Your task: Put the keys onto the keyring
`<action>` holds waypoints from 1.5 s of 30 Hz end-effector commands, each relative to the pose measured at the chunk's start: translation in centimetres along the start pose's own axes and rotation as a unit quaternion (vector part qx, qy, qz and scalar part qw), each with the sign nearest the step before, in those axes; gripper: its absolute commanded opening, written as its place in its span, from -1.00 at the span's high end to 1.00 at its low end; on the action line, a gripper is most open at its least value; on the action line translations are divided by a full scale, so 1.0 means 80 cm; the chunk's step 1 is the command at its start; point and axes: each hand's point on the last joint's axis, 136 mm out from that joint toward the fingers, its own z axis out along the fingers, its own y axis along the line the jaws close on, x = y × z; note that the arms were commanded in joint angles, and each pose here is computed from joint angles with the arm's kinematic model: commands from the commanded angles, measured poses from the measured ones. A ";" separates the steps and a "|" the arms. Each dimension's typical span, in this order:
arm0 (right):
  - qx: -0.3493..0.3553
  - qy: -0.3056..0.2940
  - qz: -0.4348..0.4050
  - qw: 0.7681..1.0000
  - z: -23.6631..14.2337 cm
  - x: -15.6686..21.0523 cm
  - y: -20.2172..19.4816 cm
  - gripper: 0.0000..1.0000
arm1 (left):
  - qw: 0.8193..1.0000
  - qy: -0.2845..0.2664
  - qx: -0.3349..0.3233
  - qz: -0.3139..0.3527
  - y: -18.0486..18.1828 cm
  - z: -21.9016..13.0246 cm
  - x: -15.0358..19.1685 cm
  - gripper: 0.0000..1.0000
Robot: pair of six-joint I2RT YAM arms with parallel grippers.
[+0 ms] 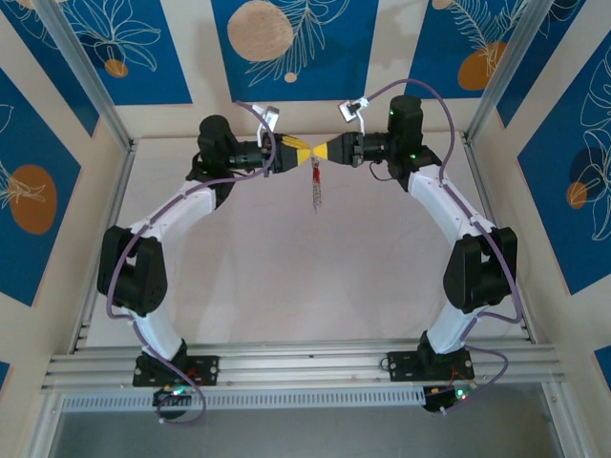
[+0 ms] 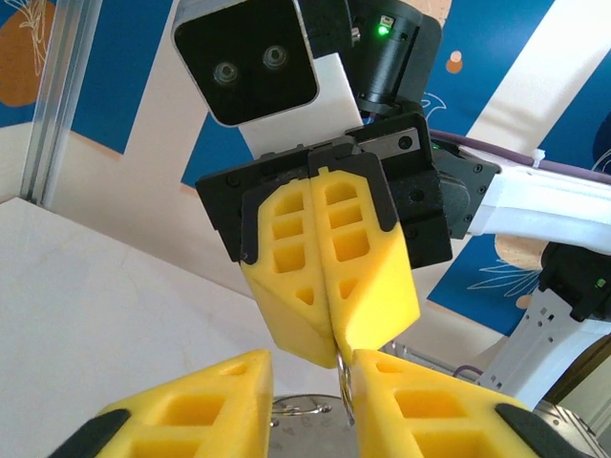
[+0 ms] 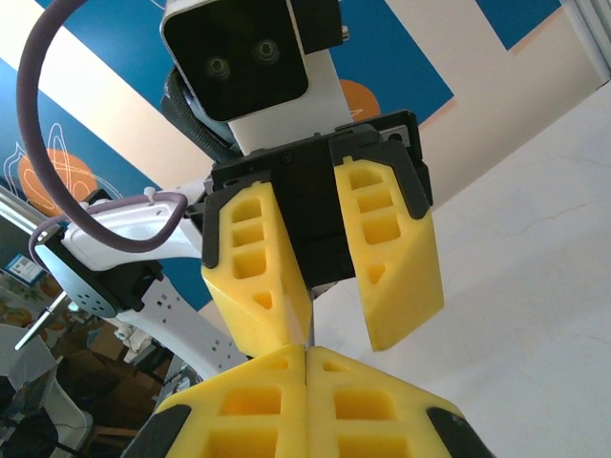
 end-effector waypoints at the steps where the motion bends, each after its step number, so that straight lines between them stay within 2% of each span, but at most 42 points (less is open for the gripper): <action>1: -0.011 0.003 -0.012 1.000 0.004 -0.008 0.008 1.00 | 1.000 0.000 0.018 0.020 -0.011 0.006 -0.007 0.51; 7: -0.010 0.003 -0.010 1.000 0.005 -0.007 0.006 1.00 | 1.000 0.000 0.022 0.022 -0.012 0.009 -0.007 0.65; 18: -0.005 0.000 -0.009 1.000 0.005 -0.008 0.001 1.00 | 0.999 0.008 0.036 0.023 -0.018 0.014 -0.001 0.73; 26: 0.007 -0.011 -0.010 1.000 0.005 -0.013 -0.003 1.00 | 0.998 0.009 0.061 0.023 -0.031 0.014 0.006 1.00; 33: 0.009 -0.018 -0.004 1.000 0.005 -0.015 -0.007 1.00 | 0.998 -0.004 0.064 0.024 -0.035 0.013 0.007 1.00; 34: 0.011 -0.020 -0.004 1.000 0.004 -0.015 -0.007 0.93 | 0.998 -0.008 0.060 0.024 -0.034 0.013 0.007 1.00; 36: 0.017 -0.030 -0.008 0.999 -0.002 -0.018 -0.005 0.63 | 0.998 -0.020 0.046 0.023 -0.030 0.012 0.005 1.00; 38: 0.027 -0.043 -0.013 0.999 -0.010 -0.019 -0.003 0.42 | 0.999 -0.033 0.030 0.022 -0.026 0.010 0.002 1.00; 41: 0.040 -0.063 -0.016 0.997 -0.027 -0.015 -0.001 0.29 | 0.998 -0.052 0.012 0.027 -0.024 0.006 -0.001 1.00; 45: 0.061 -0.093 -0.018 0.994 -0.047 -0.002 -0.002 0.23 | 0.997 -0.072 -0.003 0.032 -0.028 0.000 -0.005 1.00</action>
